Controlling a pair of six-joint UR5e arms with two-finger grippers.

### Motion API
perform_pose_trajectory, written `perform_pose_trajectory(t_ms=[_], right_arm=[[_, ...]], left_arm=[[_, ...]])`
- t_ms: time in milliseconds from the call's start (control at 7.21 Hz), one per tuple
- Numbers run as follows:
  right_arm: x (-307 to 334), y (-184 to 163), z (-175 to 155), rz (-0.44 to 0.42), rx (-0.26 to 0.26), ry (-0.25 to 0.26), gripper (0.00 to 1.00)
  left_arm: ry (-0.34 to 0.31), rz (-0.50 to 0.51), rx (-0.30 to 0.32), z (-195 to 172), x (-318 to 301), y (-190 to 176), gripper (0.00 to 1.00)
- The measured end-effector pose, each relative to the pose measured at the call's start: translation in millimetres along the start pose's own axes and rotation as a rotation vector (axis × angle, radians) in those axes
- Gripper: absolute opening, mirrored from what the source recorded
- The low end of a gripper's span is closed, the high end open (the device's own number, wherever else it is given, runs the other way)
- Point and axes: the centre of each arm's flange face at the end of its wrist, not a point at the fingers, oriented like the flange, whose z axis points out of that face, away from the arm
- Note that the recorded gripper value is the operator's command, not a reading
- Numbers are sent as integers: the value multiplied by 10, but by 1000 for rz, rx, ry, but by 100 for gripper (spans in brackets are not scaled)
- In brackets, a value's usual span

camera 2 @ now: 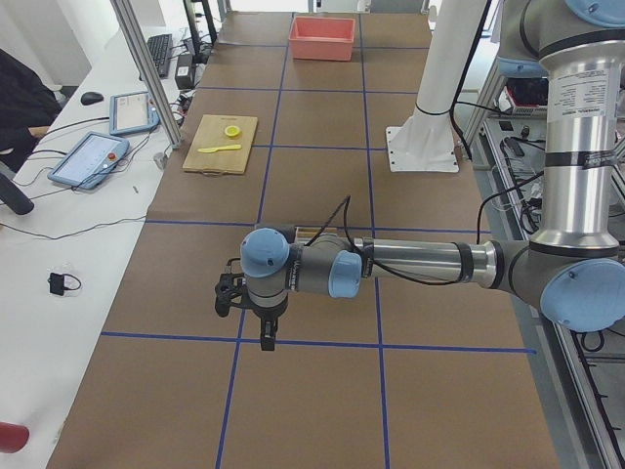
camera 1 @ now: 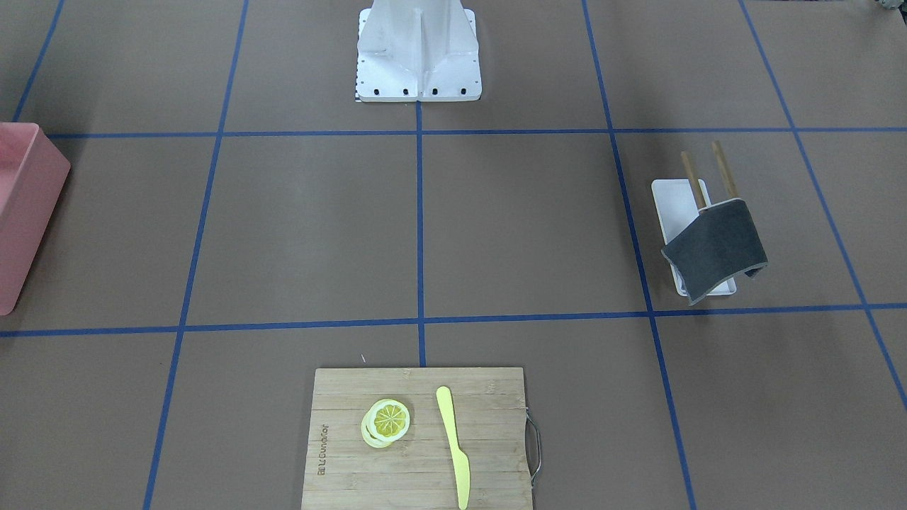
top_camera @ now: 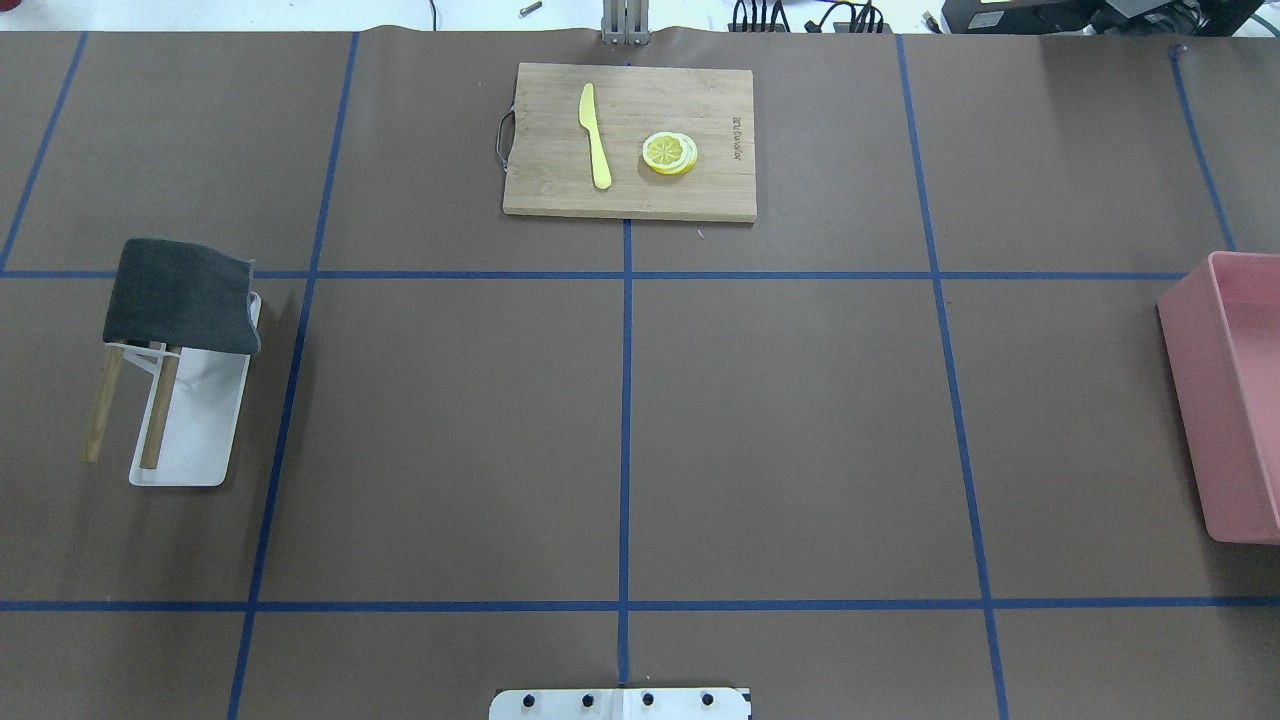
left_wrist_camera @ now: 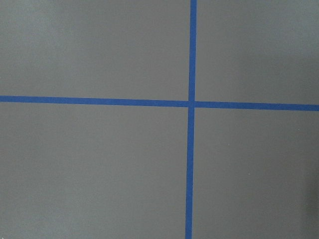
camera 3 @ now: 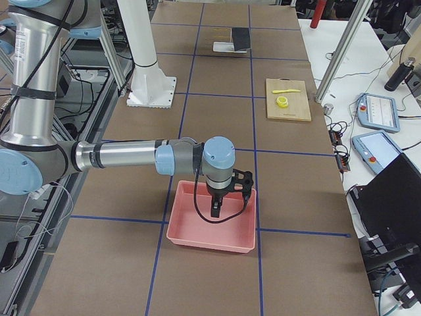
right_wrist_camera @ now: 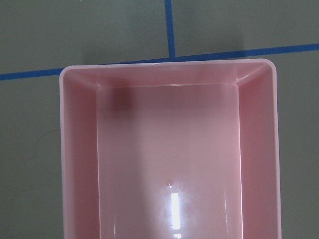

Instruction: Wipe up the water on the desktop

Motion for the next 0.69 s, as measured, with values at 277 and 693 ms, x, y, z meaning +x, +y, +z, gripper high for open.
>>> perform_pose_trajectory(t_ms=[277,693], right_arm=[[4,-1,9,1,-2,0,100],[-1,-3,6,1,-1,0,100]], left_arm=[[3,2,3,-21,22,-2,98],[1,0,1,-16,22,-12,98]])
